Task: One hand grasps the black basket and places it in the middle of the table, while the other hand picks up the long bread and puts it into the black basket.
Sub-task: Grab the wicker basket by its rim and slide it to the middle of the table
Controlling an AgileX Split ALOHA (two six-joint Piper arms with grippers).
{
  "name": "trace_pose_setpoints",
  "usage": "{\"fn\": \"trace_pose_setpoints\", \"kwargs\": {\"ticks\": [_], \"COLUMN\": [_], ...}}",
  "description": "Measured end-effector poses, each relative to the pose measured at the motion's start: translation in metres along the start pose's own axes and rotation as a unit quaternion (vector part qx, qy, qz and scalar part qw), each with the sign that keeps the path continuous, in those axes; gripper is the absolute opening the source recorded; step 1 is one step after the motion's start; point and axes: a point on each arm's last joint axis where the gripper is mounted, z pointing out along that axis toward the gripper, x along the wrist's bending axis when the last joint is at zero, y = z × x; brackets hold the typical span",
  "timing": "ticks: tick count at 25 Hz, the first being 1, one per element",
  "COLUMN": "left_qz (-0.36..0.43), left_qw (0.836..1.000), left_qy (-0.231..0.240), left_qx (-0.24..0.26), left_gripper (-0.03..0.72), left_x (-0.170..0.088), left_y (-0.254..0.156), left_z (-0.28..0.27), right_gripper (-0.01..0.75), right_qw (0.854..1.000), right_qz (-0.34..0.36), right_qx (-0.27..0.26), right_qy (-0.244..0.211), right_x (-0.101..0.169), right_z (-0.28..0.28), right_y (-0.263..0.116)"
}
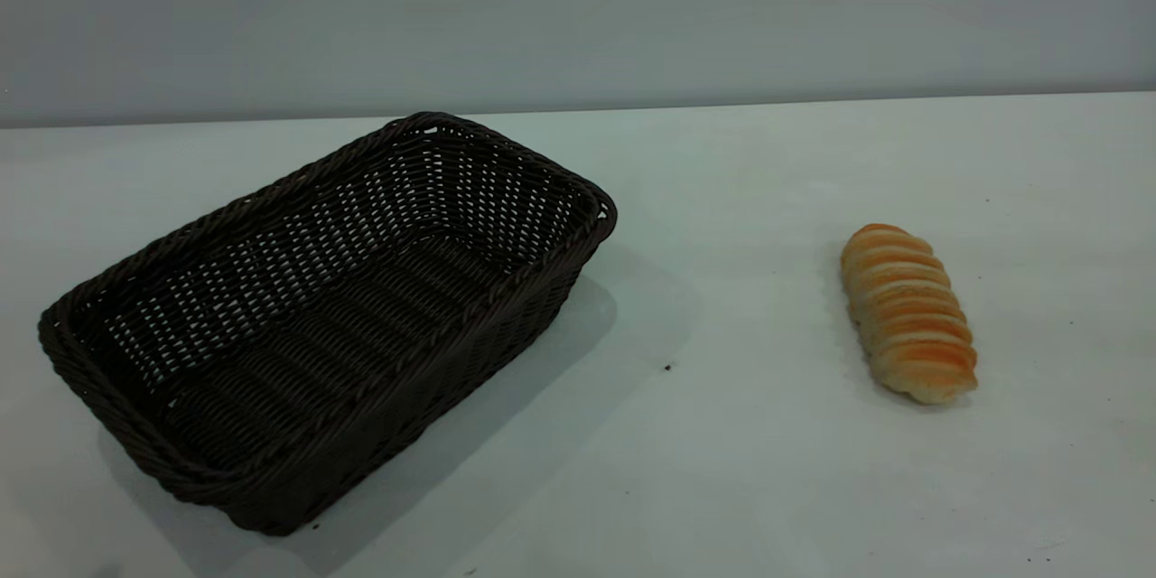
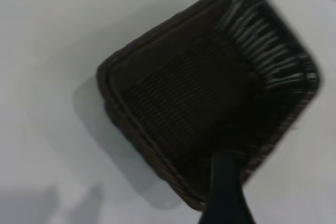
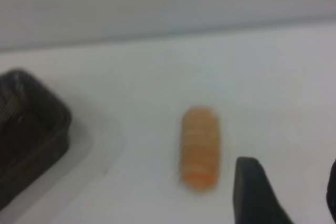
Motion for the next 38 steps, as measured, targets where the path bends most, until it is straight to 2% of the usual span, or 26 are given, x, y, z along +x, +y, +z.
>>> {"fn": "trace_pose_setpoints", "kwargs": {"ticks": [2,4,7,10,16,27,38], "left_qz": [-0.01,-0.02,-0.04,-0.05,-0.098,-0.16,-0.177], "left_qw": [0.999,0.998,0.994,0.988,0.975,0.965,0.953], "left_qy": [0.019,0.035,0.061,0.086,0.114,0.138,0.186], "left_qx": [0.023,0.039,0.078,0.114,0.161,0.158,0.163], "left_gripper": [0.585,0.585,0.585,0.585,0.585,0.585,0.567], "left_x": [0.003,0.007,0.015,0.025,0.037,0.048,0.07], "left_y": [0.007,0.012,0.01,0.004,-0.01,-0.02,-0.037], "left_z": [0.026,0.051,0.086,0.116,0.15,0.178,0.215], "right_gripper": [0.351,0.358,0.358,0.358,0.358,0.358,0.358], "right_qw": [0.998,0.992,0.978,0.971,0.97,0.97,0.969], "right_qz": [-0.006,-0.051,-0.115,-0.141,-0.157,-0.155,-0.151], "right_qx": [0.058,0.115,0.166,0.17,0.153,0.153,0.158], "right_qy": [0.008,0.019,0.054,0.091,0.105,0.107,0.114], "right_x": [0.001,0.002,0.006,0.013,0.015,0.016,0.017], "right_z": [0.007,0.006,-0.001,-0.013,-0.03,-0.03,-0.031], "right_y": [-0.007,-0.017,-0.029,-0.035,-0.042,-0.042,-0.043]}}
